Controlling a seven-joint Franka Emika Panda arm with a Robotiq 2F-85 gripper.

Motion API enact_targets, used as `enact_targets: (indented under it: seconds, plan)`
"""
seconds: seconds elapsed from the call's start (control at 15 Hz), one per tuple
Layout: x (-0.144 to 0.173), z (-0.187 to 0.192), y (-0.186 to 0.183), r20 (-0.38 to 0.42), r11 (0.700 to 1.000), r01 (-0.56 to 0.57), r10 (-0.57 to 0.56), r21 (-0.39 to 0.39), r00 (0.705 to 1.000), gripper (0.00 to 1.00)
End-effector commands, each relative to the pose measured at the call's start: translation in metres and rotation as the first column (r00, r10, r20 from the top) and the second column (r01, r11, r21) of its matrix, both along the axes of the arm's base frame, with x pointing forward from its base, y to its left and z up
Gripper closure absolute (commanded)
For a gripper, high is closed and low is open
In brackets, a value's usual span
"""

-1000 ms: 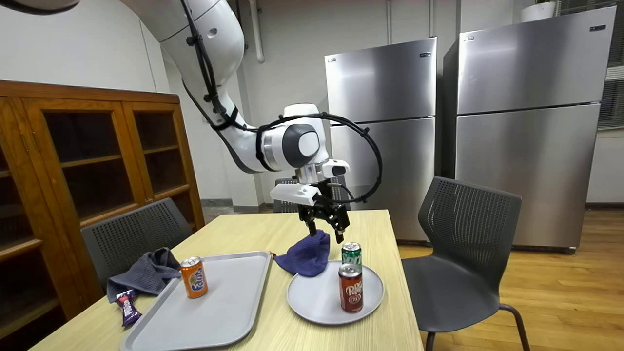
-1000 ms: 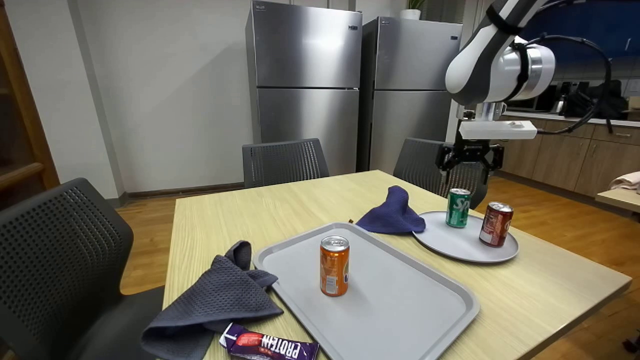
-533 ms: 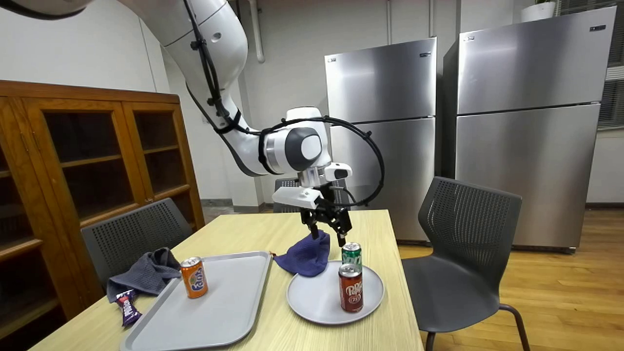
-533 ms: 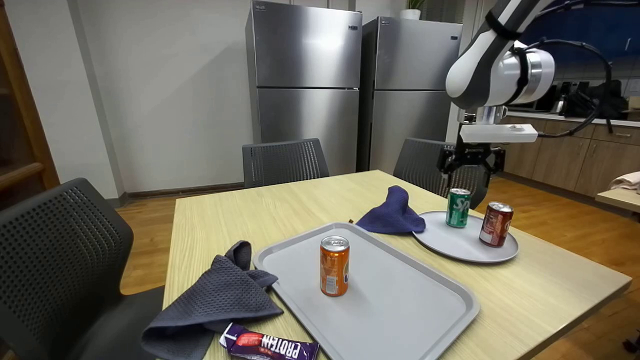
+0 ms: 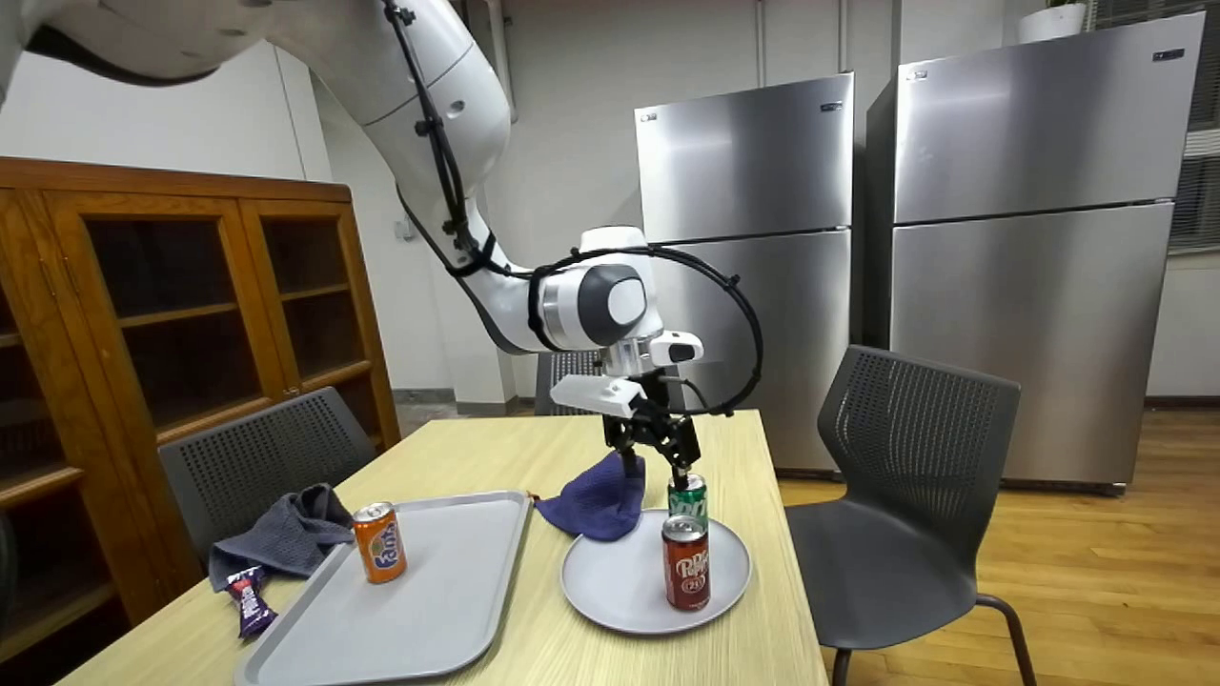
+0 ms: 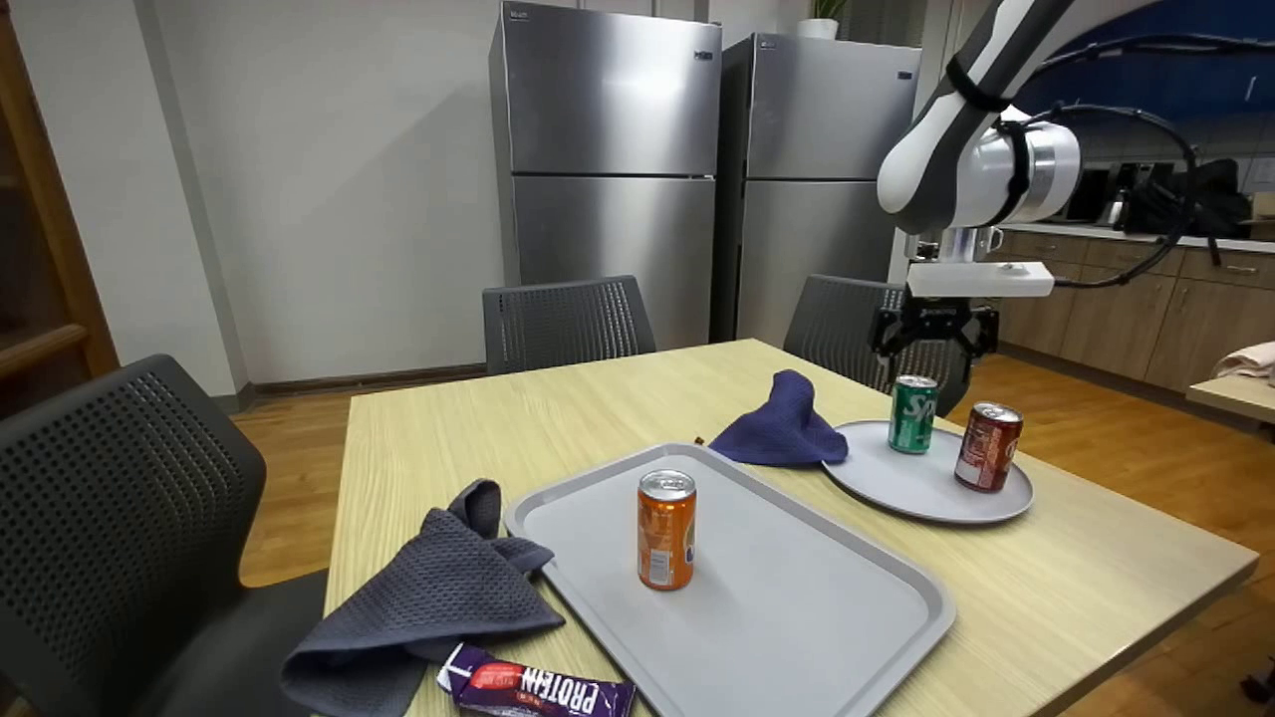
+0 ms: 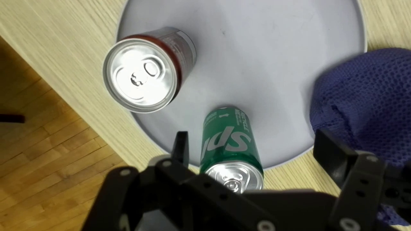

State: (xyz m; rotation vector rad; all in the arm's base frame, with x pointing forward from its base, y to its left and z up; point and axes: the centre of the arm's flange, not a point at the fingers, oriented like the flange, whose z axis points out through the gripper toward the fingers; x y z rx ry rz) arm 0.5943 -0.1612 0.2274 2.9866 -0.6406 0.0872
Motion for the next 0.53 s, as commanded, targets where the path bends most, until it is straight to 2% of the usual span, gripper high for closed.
enact_targets:
  seconds: [0.0,0.47]
  plan:
    - [0.026,-0.007,-0.010,-0.028,0.998,0.056,-0.056,0.010,0.998,0.00]
    - [0.042,-0.015,-0.027,-0.025,0.995,0.103,-0.104,-0.012,0.994,0.00]
